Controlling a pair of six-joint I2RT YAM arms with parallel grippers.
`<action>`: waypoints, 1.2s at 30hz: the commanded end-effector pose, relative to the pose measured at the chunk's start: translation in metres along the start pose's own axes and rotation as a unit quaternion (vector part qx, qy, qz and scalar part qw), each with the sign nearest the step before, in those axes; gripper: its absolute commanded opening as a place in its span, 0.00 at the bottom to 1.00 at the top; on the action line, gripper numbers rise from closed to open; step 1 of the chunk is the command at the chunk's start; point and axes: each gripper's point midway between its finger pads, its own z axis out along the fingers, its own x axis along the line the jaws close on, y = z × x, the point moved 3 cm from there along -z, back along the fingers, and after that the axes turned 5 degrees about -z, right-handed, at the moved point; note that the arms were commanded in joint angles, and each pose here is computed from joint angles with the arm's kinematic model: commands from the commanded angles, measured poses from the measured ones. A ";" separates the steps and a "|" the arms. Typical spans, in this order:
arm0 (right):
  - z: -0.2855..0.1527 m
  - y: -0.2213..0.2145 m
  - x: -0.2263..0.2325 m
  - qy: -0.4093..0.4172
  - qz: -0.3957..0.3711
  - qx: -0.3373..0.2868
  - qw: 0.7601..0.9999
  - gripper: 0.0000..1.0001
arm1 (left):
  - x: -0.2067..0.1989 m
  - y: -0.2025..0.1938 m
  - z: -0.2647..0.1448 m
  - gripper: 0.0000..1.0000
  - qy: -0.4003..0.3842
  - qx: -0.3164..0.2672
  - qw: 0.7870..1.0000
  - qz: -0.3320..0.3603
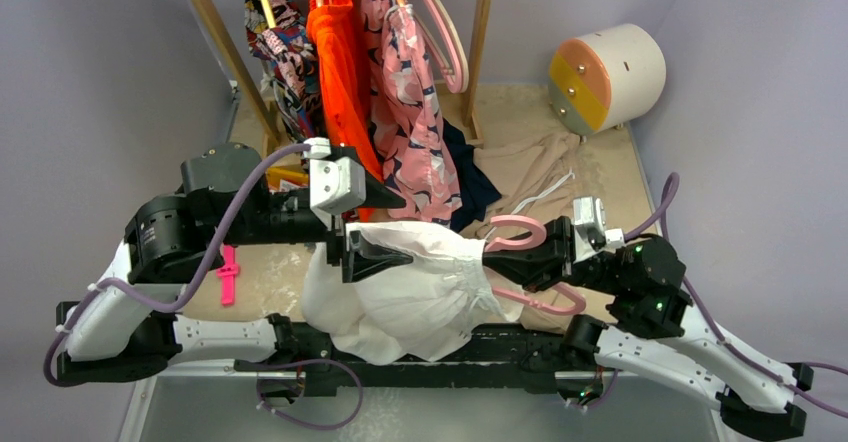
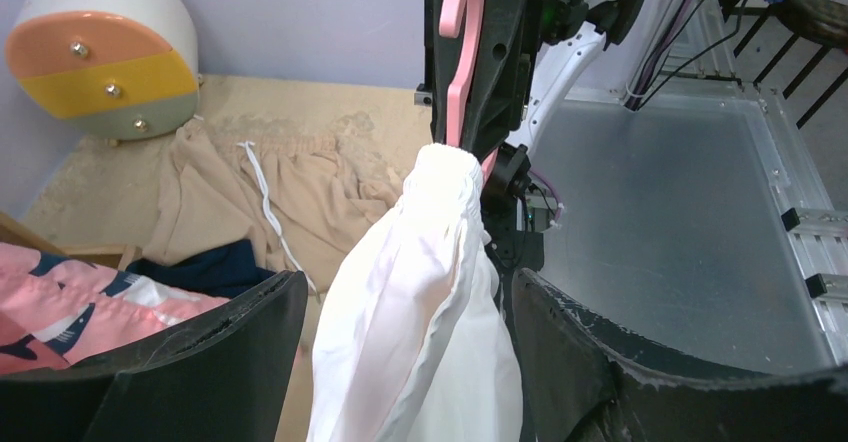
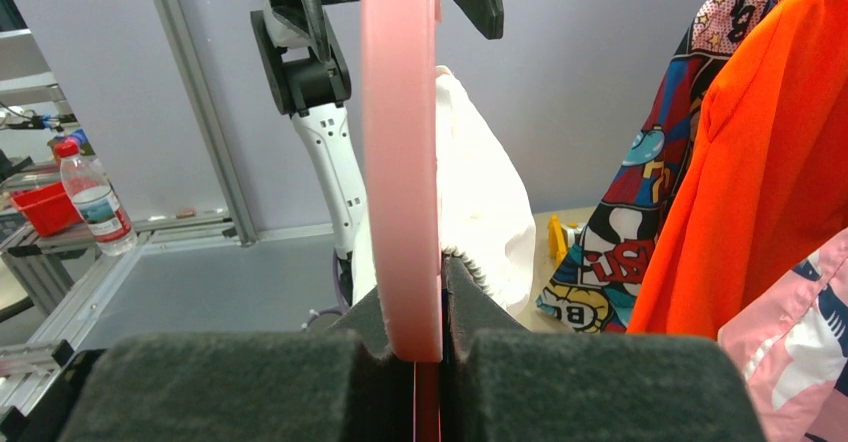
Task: Place the shorts on the hanger
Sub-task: Hang the shorts on the hanger.
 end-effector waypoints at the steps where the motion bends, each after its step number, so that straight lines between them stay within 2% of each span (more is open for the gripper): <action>1: -0.001 0.019 0.005 0.009 -0.012 -0.032 0.999 0.00 | -0.001 -0.016 0.007 0.74 -0.008 0.027 1.000 -0.005; 10: 0.002 0.016 0.002 0.008 -0.021 -0.011 1.000 0.00 | 0.003 -0.051 0.034 0.75 -0.029 0.104 0.994 -0.021; 16: 0.003 0.014 0.004 0.018 -0.022 -0.011 1.000 0.00 | 0.006 -0.065 0.048 0.72 -0.036 0.122 0.992 -0.022; 21: 0.006 0.013 0.006 0.028 -0.023 -0.010 0.999 0.00 | 0.006 -0.072 0.057 0.63 -0.044 0.135 0.990 -0.024; 25: 0.009 0.012 0.007 0.036 -0.022 -0.008 0.999 0.00 | 0.010 -0.075 0.063 0.61 -0.038 0.135 0.990 -0.023; 32: 0.011 0.012 0.008 0.041 -0.020 -0.008 0.999 0.00 | 0.007 -0.082 0.070 0.51 -0.058 0.148 0.987 -0.022; 36: 0.012 0.014 0.009 0.045 -0.021 -0.010 0.999 0.00 | 0.005 -0.090 0.071 0.43 -0.069 0.159 0.985 -0.025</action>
